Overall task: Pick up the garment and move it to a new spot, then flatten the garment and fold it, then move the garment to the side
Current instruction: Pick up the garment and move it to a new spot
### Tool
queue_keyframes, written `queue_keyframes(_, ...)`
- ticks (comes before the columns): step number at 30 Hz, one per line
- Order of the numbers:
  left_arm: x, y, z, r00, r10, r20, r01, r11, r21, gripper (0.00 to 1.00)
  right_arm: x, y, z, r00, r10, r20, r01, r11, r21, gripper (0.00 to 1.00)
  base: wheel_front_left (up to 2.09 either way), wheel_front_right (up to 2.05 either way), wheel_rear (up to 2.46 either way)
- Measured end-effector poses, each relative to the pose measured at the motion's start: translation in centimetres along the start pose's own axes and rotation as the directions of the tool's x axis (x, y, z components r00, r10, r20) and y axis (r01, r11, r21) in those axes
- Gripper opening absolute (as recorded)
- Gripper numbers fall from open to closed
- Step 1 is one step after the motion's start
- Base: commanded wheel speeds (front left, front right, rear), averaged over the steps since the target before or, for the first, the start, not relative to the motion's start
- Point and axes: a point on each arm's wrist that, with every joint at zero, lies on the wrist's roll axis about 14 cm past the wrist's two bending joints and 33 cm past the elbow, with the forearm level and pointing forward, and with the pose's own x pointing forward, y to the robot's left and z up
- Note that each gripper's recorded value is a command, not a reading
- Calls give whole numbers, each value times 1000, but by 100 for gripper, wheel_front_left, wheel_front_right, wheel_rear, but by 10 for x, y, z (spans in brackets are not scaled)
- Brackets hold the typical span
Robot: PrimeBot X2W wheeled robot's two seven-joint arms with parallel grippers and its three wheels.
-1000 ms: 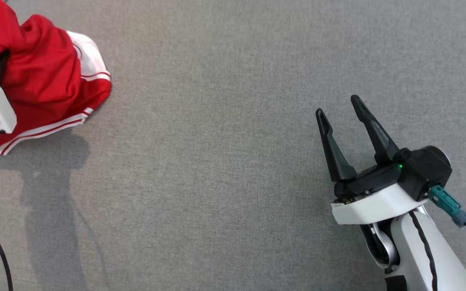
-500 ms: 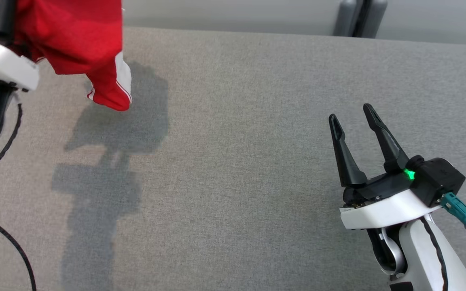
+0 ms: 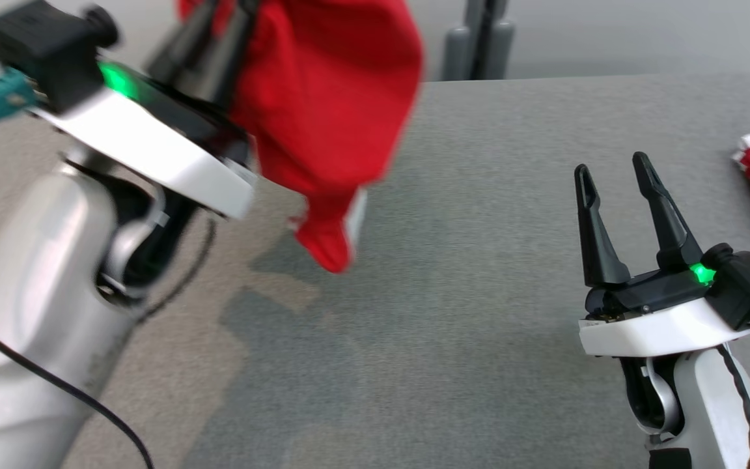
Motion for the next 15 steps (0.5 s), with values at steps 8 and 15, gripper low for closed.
queue_keyframes(8, 20, -88, -52, 970, -229, -81, 212, 961, -177, 0, -25, -45, 22, 991, -129, 30, 131, 989, -65, 100, 0, 0, 0)
queue_keyframes(15, 21, -104, -148, 918, -240, -316, 214, 970, -118, 0, -48, -76, 32, 974, -223, 36, 226, 969, -102, 100, 0, 0, 0)
